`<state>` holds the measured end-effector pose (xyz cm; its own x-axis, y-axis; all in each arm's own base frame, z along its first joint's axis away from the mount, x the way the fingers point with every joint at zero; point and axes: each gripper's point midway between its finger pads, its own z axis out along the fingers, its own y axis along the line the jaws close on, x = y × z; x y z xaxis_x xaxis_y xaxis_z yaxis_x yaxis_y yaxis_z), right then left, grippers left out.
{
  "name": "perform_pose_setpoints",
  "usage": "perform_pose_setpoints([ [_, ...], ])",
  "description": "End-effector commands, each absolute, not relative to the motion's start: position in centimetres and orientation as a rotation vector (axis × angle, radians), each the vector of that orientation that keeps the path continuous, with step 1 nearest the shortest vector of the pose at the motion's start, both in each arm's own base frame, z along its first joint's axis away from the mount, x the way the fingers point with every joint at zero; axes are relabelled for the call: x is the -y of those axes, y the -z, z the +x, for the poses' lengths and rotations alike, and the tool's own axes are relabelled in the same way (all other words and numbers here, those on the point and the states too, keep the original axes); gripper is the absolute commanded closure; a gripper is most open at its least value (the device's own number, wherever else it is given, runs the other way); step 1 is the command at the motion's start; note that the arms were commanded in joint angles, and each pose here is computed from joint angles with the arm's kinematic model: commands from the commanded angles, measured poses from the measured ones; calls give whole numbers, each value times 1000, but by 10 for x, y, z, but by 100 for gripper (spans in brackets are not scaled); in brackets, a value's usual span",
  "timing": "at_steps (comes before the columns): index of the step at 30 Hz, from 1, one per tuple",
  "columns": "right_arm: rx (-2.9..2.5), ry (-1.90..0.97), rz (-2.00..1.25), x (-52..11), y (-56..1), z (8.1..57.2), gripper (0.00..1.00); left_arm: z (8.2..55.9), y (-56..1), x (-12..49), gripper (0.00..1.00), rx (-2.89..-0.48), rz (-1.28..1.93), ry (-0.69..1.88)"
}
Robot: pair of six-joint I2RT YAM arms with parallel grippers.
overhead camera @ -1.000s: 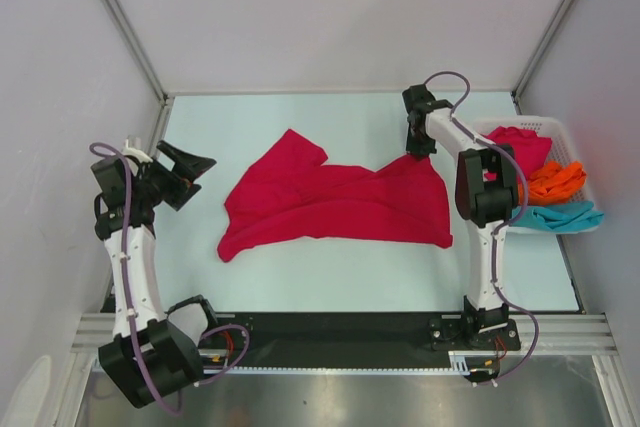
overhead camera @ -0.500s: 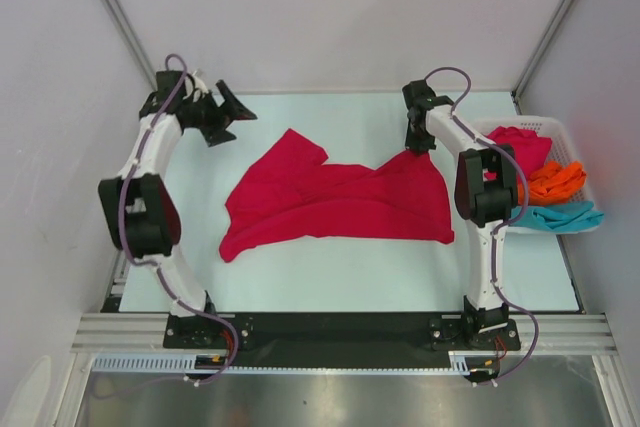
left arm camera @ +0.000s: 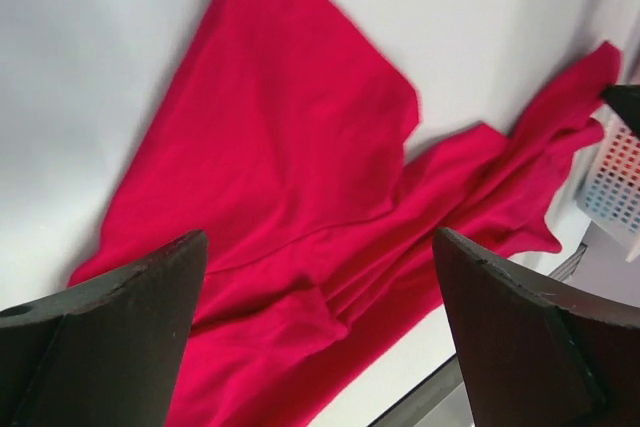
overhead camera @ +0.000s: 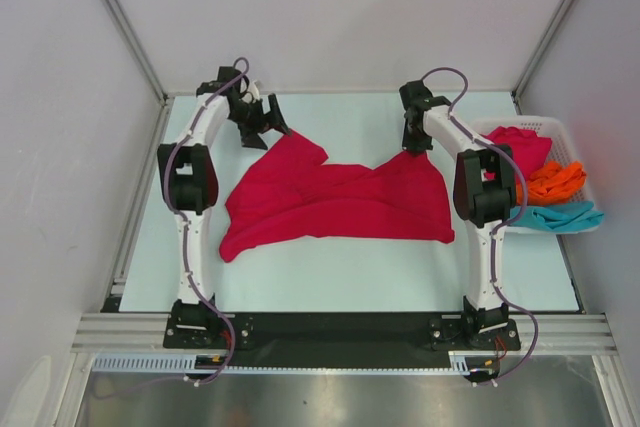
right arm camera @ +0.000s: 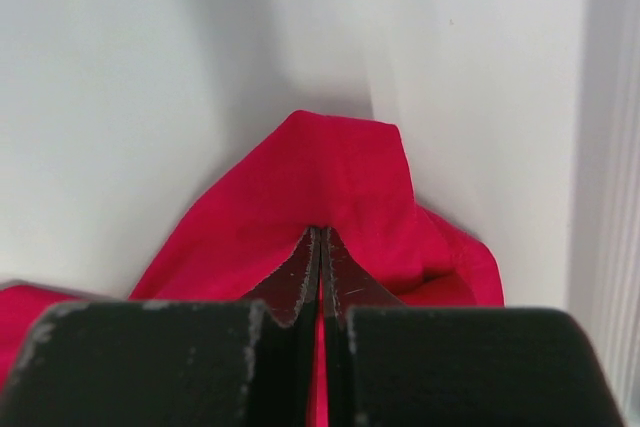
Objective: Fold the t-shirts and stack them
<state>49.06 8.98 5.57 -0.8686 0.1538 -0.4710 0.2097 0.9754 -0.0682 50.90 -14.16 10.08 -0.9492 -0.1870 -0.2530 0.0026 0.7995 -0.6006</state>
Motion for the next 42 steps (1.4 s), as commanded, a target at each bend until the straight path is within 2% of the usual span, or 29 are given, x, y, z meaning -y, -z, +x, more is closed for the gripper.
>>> perform_pose_setpoints([
  [1, -2564, 102, 269, -100, -89, 502, 100, 506, -82, 134, 0, -2745, -174, 843],
  [9, -2539, 97, 253, -104, -109, 492, 100, 515, -58, 130, 1, -2753, -281, 726],
  [14, -2536, 120, 257, -100, -115, 484, 100, 540, -67, 132, 0, -2640, -353, 727],
  [24, -2548, 160, 249, -94, -111, 477, 100, 565, -69, 132, 0, -2595, -376, 721],
  [38, -2537, 157, 241, -97, -127, 463, 100, 543, -26, 139, 0, -2698, -475, 734],
  [42, -2531, 156, 235, -99, -133, 460, 100, 540, -23, 143, 6, -2704, -463, 749],
])
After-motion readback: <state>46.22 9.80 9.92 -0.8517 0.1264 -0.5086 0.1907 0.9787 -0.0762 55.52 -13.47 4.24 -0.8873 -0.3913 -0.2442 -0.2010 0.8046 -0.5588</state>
